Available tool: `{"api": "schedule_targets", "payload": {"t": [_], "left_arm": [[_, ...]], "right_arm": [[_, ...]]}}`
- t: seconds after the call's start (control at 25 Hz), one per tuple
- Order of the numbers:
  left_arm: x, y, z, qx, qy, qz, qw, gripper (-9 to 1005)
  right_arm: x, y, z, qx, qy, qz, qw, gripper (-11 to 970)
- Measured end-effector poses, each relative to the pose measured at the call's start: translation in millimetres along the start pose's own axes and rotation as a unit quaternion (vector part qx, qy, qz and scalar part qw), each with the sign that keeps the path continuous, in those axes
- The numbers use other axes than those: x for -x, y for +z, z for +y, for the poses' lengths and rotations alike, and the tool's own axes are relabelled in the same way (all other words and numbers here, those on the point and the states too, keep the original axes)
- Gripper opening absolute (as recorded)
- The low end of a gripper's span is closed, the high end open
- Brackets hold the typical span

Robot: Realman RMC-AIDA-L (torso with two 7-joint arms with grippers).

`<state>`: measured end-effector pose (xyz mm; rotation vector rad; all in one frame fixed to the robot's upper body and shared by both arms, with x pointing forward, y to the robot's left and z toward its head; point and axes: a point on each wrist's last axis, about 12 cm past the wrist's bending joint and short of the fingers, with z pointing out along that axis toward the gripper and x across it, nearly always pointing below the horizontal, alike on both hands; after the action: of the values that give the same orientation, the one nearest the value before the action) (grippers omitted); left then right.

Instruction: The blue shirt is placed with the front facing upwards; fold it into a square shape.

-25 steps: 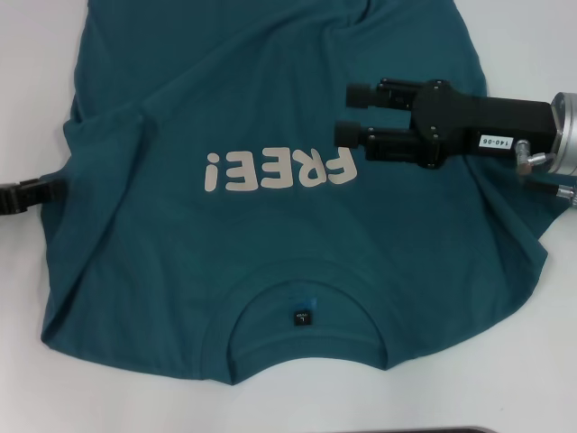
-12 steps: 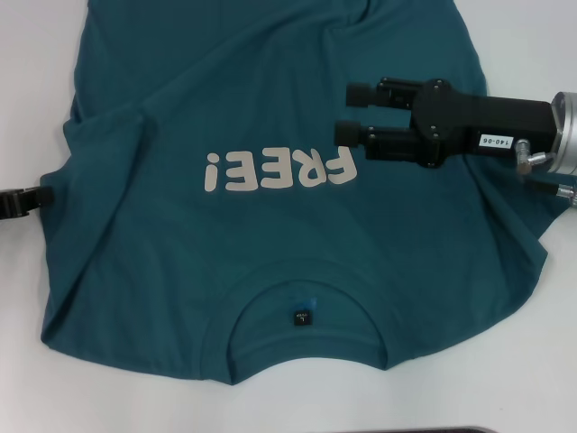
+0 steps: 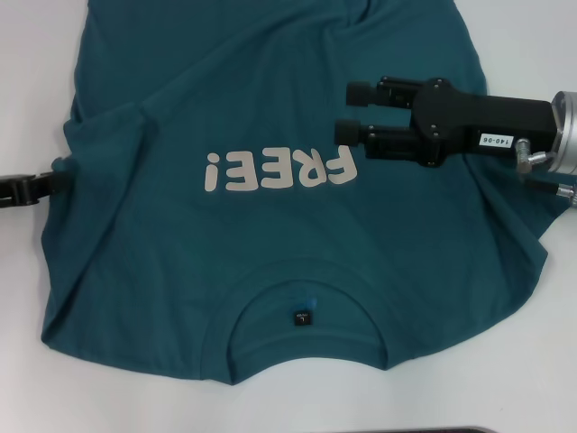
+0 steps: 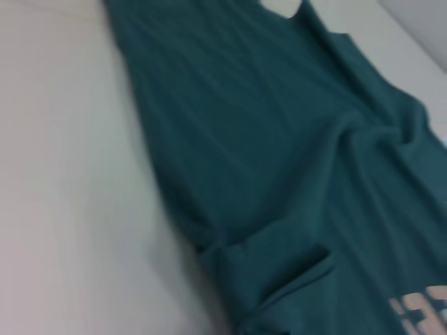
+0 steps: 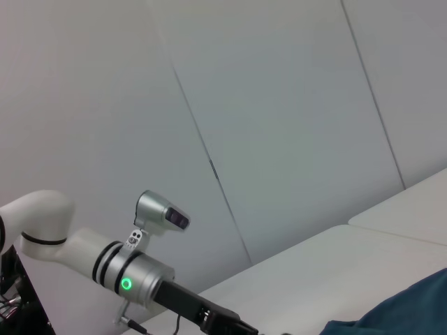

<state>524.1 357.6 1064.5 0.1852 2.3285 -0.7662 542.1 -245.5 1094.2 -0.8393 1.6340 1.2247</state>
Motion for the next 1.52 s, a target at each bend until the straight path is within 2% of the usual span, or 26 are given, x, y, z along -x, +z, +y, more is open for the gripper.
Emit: {"api": "schedule_targets", "payload": {"t": [0.24, 0.88, 1.2, 1.52], "left_arm": [[4.8, -4.8, -11.9, -0.045, 0.005, -0.007, 0.999, 80], [-4.2, 9.5, -36.7, -0.115, -0.003, 0.006, 0.993, 74], [-12.3, 16.7, -42.1, -0.134, -0.017, 0.017, 0.991, 75], [-19.0, 22.8, -44.8, -0.148, -0.028, 0.032, 0.988, 134]], "right_arm": [[-0.5, -0.2, 0.0, -0.001, 0.001, 0.0, 1.0, 761], [-1.1, 0.3, 0.2, -0.001, 0.001, 0.0, 1.0, 760], [-2.0, 1.2, 0.8, 0.001, 0.002, 0.001, 1.0, 760], [-2.2, 1.4, 1.3, 0.003, 0.002, 0.003, 1.0, 761]]}}
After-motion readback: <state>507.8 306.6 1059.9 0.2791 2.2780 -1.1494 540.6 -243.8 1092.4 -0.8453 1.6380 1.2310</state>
